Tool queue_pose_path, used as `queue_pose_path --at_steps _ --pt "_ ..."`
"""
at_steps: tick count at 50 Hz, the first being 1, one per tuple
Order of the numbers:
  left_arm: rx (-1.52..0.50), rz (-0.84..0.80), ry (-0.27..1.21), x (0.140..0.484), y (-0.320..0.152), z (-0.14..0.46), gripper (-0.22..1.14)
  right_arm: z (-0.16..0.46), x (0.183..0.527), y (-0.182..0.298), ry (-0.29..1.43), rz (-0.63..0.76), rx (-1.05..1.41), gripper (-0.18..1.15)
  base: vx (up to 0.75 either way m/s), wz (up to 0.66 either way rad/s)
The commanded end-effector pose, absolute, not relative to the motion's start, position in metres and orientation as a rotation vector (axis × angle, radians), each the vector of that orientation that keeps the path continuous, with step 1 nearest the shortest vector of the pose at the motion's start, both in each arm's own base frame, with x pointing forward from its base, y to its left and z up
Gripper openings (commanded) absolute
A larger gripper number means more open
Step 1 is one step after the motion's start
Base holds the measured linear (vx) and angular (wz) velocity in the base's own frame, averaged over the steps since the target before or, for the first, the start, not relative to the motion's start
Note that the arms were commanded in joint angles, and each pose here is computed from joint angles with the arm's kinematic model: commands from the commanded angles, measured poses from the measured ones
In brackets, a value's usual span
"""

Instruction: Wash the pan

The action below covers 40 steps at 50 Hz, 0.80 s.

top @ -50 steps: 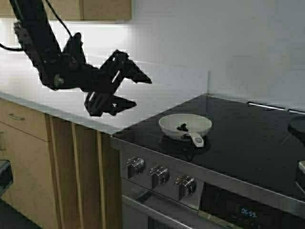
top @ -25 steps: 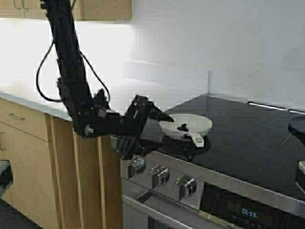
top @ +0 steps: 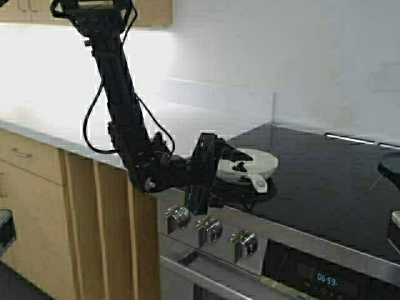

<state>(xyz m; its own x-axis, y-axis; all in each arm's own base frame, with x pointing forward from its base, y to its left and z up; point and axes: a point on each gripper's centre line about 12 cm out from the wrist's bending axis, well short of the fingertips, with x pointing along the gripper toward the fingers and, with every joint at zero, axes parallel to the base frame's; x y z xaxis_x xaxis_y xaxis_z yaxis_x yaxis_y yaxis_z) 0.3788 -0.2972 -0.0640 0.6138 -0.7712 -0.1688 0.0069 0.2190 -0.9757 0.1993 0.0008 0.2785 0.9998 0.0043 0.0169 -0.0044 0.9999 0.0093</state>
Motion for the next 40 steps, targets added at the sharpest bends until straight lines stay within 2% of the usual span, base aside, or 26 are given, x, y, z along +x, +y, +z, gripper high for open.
queue_pose_path --at_steps 1,40 --pt "-1.258 -0.639 0.73 0.391 -0.308 -0.05 1.0 0.282 0.201 0.001 -0.025 0.004 0.011 0.06 0.0 0.0" --pt "-1.289 -0.596 0.742 0.422 -0.348 -0.069 1.0 0.281 0.202 0.001 -0.02 0.006 0.014 0.06 0.0 0.0"
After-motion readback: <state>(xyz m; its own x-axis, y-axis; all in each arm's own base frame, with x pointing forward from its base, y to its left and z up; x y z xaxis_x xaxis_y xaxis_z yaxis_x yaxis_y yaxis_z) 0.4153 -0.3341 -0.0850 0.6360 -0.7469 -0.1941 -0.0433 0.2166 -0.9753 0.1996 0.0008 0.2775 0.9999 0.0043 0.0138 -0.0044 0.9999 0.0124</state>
